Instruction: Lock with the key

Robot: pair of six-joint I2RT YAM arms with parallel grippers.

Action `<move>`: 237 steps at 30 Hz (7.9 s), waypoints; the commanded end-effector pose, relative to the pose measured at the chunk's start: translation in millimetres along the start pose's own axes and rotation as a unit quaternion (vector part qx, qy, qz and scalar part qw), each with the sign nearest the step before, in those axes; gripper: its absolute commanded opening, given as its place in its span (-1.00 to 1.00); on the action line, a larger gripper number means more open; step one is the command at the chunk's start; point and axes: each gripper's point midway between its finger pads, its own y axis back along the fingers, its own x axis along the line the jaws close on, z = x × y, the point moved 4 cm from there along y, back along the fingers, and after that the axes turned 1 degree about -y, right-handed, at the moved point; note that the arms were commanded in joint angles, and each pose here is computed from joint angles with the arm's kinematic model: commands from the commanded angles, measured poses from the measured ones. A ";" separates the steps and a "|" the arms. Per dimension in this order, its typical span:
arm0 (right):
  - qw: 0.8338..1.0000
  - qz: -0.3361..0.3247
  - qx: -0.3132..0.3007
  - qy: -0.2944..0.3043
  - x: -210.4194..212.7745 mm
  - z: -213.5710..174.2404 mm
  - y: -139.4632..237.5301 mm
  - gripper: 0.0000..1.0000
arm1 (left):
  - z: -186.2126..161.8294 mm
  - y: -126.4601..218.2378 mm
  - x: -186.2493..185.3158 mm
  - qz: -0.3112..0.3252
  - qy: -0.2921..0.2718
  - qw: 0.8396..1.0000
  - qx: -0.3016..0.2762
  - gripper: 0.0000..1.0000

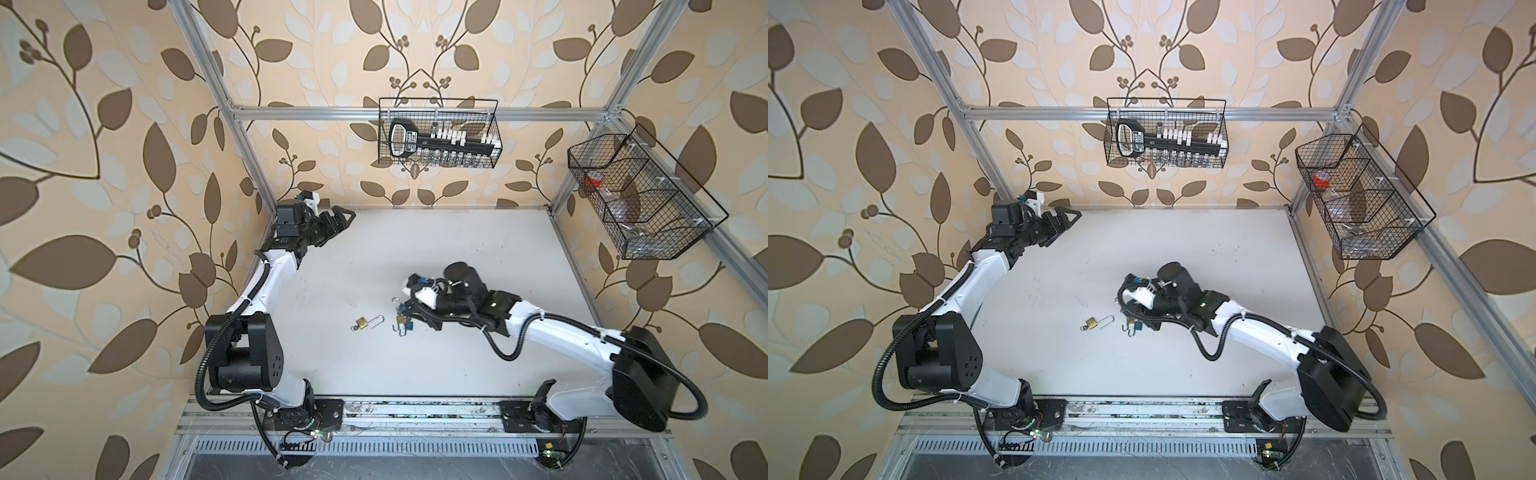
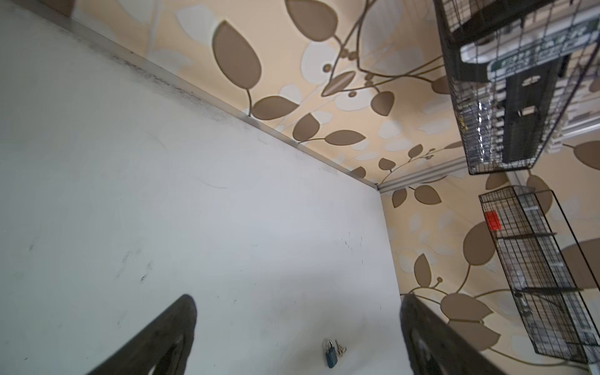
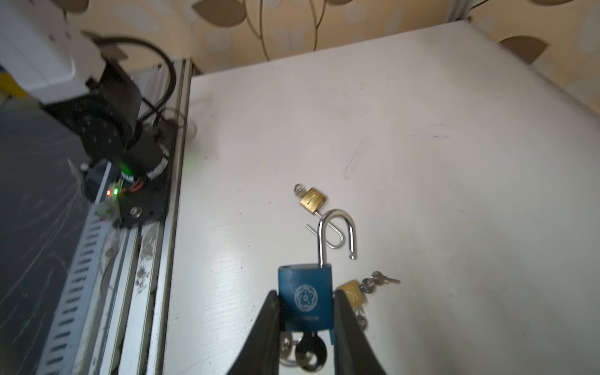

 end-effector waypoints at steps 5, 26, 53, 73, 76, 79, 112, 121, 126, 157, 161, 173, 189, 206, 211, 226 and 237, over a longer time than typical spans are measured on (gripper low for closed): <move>0.986 -0.046 -0.075 -0.144 -41.0 -12.7 72.7 -1.00 | -50.9 -24.6 -100.2 -0.161 -0.160 0.969 0.095 0.88; 0.951 0.174 -0.153 -0.203 -25.3 21.0 111.8 -1.00 | -173.7 9.0 -216.3 -0.427 -0.270 0.817 0.279 0.68; 0.959 0.149 -0.162 -0.179 -31.6 29.0 114.4 -1.00 | -198.1 9.0 -222.1 -0.438 -0.269 0.793 0.327 -0.06; 0.966 0.120 -0.171 -0.153 -29.7 30.4 124.0 -1.00 | -195.3 7.8 -221.0 -0.421 -0.280 0.802 0.318 -0.23; 0.966 0.120 -0.171 -0.153 -29.4 31.3 124.7 -1.00 | -195.1 8.6 -220.5 -0.417 -0.284 0.804 0.314 -0.29; 0.966 0.114 -0.174 -0.151 -29.2 32.6 126.3 -1.00 | -194.8 8.3 -220.7 -0.417 -0.283 0.804 0.314 -0.31; 0.958 0.063 -0.246 -0.131 -29.7 52.4 145.6 -0.21 | -178.5 19.4 -236.6 -0.421 -0.285 0.823 0.254 -1.00; 0.906 -0.002 -0.385 -0.175 -29.7 76.3 188.0 -0.07 | -161.6 39.3 -250.8 -0.429 -0.272 0.846 0.165 -1.00; 0.908 0.084 -0.394 -0.110 -5.2 91.8 192.8 -0.07 | -156.5 54.6 -267.6 -0.449 -0.261 0.843 0.143 -1.00; 0.939 0.016 -0.340 -0.034 -0.6 93.1 171.7 -0.59 | -162.4 74.2 -291.1 -0.469 -0.254 0.836 0.128 -1.00; 0.937 0.021 -0.346 -0.034 1.5 94.6 173.5 -0.73 | -163.3 72.5 -288.9 -0.466 -0.253 0.838 0.128 -1.00; 0.940 0.066 -0.332 -0.055 9.9 94.5 172.3 -1.00 | -164.5 65.4 -283.7 -0.443 -0.262 0.847 0.130 -0.70; 0.949 0.146 -0.265 -0.090 5.6 93.5 173.8 -1.00 | -166.1 89.6 -277.2 -0.390 -0.366 0.831 0.154 0.07; 0.956 0.186 -0.212 -0.086 6.9 93.6 169.9 -1.00 | -172.9 91.9 -278.9 -0.407 -0.371 0.811 0.198 0.06; 0.955 0.189 -0.209 -0.086 6.3 92.3 168.5 -1.00 | -173.7 88.2 -279.3 -0.410 -0.365 0.811 0.203 0.07; 0.955 0.193 -0.211 -0.081 10.1 92.2 170.6 -1.00 | -179.8 76.9 -283.8 -0.416 -0.353 0.807 0.227 -0.27; 0.953 0.201 -0.211 -0.079 11.9 95.7 173.4 -1.00 | -178.5 79.0 -280.1 -0.398 -0.369 0.811 0.219 -0.22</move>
